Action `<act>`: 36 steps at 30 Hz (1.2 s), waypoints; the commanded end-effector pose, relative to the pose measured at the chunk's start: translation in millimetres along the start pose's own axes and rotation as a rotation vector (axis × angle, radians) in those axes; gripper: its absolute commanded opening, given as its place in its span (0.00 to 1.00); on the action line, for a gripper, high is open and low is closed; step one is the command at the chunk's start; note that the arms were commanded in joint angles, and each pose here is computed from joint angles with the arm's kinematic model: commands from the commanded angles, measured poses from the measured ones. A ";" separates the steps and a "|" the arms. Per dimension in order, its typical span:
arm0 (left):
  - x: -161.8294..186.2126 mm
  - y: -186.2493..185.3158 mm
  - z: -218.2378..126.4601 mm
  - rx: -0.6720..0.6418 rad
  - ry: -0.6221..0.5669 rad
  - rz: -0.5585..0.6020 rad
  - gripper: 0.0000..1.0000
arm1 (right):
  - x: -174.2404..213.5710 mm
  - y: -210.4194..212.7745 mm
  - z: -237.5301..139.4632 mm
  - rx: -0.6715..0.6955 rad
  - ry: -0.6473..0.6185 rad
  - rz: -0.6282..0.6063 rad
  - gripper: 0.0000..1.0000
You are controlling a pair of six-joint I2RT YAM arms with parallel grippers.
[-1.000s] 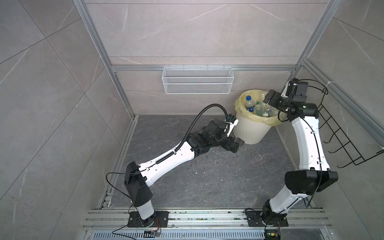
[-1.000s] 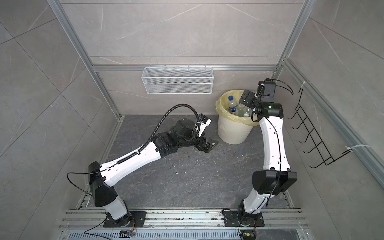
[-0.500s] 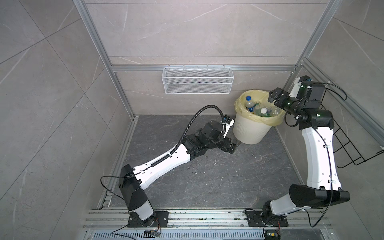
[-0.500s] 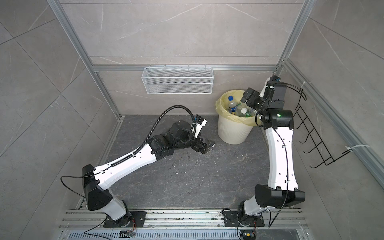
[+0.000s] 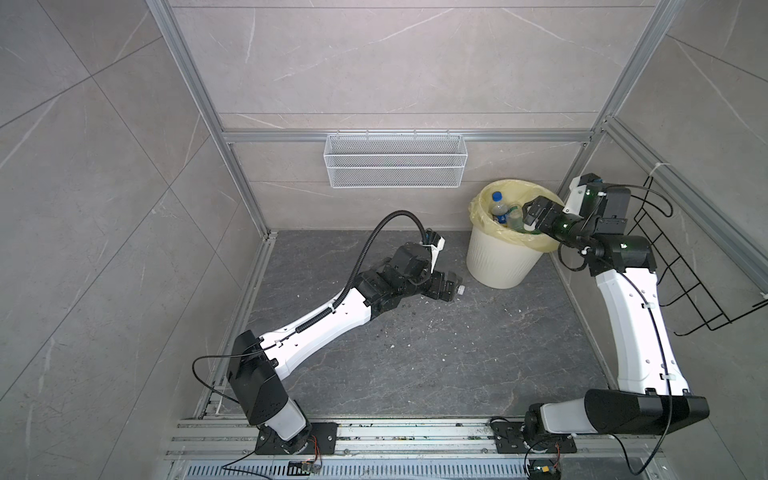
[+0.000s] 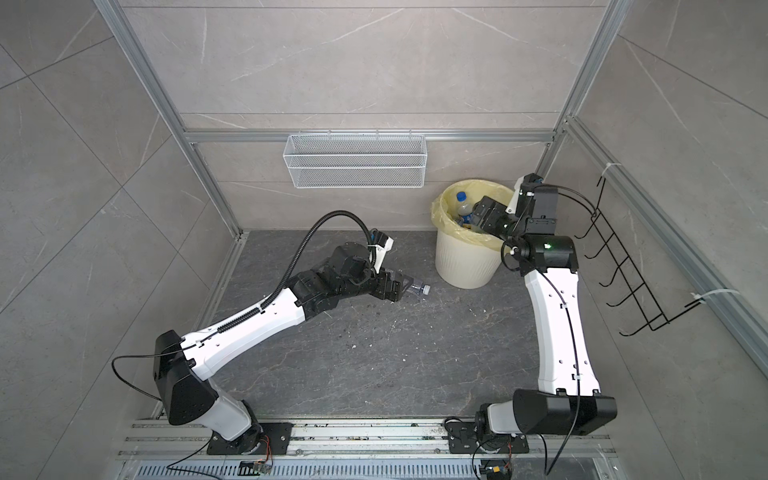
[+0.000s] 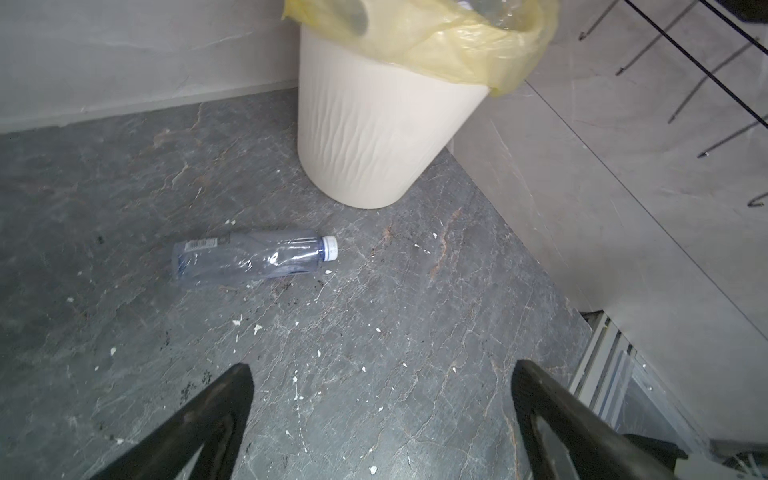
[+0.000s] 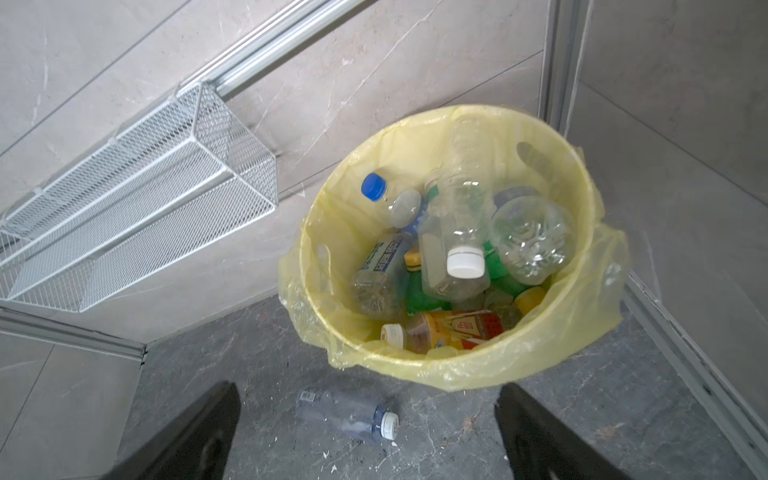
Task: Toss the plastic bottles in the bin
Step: 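Lower both grippers toward the clear purple-label bottle on the floor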
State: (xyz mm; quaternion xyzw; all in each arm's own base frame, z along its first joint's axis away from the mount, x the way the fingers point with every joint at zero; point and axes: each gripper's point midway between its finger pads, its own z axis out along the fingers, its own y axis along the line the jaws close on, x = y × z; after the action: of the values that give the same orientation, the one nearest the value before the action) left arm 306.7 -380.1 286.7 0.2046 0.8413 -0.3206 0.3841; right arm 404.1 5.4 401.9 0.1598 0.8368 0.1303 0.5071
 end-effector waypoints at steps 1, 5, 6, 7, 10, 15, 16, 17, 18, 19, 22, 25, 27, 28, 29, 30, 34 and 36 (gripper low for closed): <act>-20.4 13.5 -16.5 0.041 -0.072 -0.150 1.00 | 21.7 8.0 1.7 -0.004 0.013 -0.025 1.00; -12.8 50.9 -11.8 0.030 -0.066 -0.327 1.00 | 69.4 24.4 17.0 0.008 0.086 -0.126 1.00; -10.0 58.1 -10.5 0.027 -0.061 -0.365 1.00 | 80.0 30.0 20.7 0.000 0.101 -0.147 1.00; -6.8 64.4 -9.2 0.027 -0.055 -0.400 1.00 | 95.1 35.8 26.4 -0.013 0.128 -0.167 1.00; 5.3 79.8 -5.7 0.011 -0.040 -0.477 1.00 | 139.6 49.0 45.5 -0.037 0.214 -0.217 1.00; 23.1 104.7 -7.6 -0.032 -0.041 -0.578 1.00 | 200.1 60.8 82.0 -0.051 0.335 -0.279 1.00; 26.5 110.0 -8.6 -0.041 -0.043 -0.601 1.00 | 208.5 61.2 90.0 -0.048 0.355 -0.284 1.00; 30.3 113.1 -9.3 -0.044 -0.041 -0.615 1.00 | 216.8 63.2 97.0 -0.055 0.377 -0.289 1.00; 32.6 116.1 -10.1 -0.049 -0.042 -0.628 1.00 | 226.4 65.6 104.7 -0.066 0.404 -0.297 1.00; 35.3 117.9 -10.8 -0.051 -0.040 -0.636 1.00 | 233.6 67.5 111.2 -0.070 0.423 -0.308 0.99; 41.6 120.8 -11.3 -0.056 -0.031 -0.649 1.00 | 251.9 69.3 134.9 -0.048 0.464 -0.346 1.00; 45.3 124.0 -11.7 -0.066 -0.026 -0.654 1.00 | 261.2 73.6 155.7 -0.050 0.481 -0.349 1.00; 46.6 126.4 -11.9 -0.072 -0.025 -0.660 1.00 | 265.9 76.8 169.4 -0.049 0.496 -0.349 1.00; 47.0 127.5 -12.0 -0.074 -0.024 -0.660 1.00 | 270.1 78.0 176.5 -0.048 0.509 -0.350 1.00; 48.0 129.2 -12.2 -0.078 -0.023 -0.664 1.00 | 272.3 80.2 182.8 -0.049 0.518 -0.349 1.00; 48.8 130.5 -12.5 -0.080 -0.023 -0.666 1.00 | 274.6 81.6 188.2 -0.049 0.523 -0.349 0.99; 52.5 137.0 -14.5 -0.089 -0.021 -0.680 1.00 | 277.5 86.0 204.7 -0.055 0.517 -0.349 1.00; 54.0 139.9 -16.0 -0.092 -0.022 -0.685 1.00 | 280.3 86.8 210.8 -0.054 0.523 -0.353 1.00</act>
State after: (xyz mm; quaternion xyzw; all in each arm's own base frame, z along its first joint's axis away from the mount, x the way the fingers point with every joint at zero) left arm 346.2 -266.7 177.8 -0.1110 0.8866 -0.3703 0.2538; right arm 470.3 200.2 109.3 -0.0289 0.9545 0.0931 0.2819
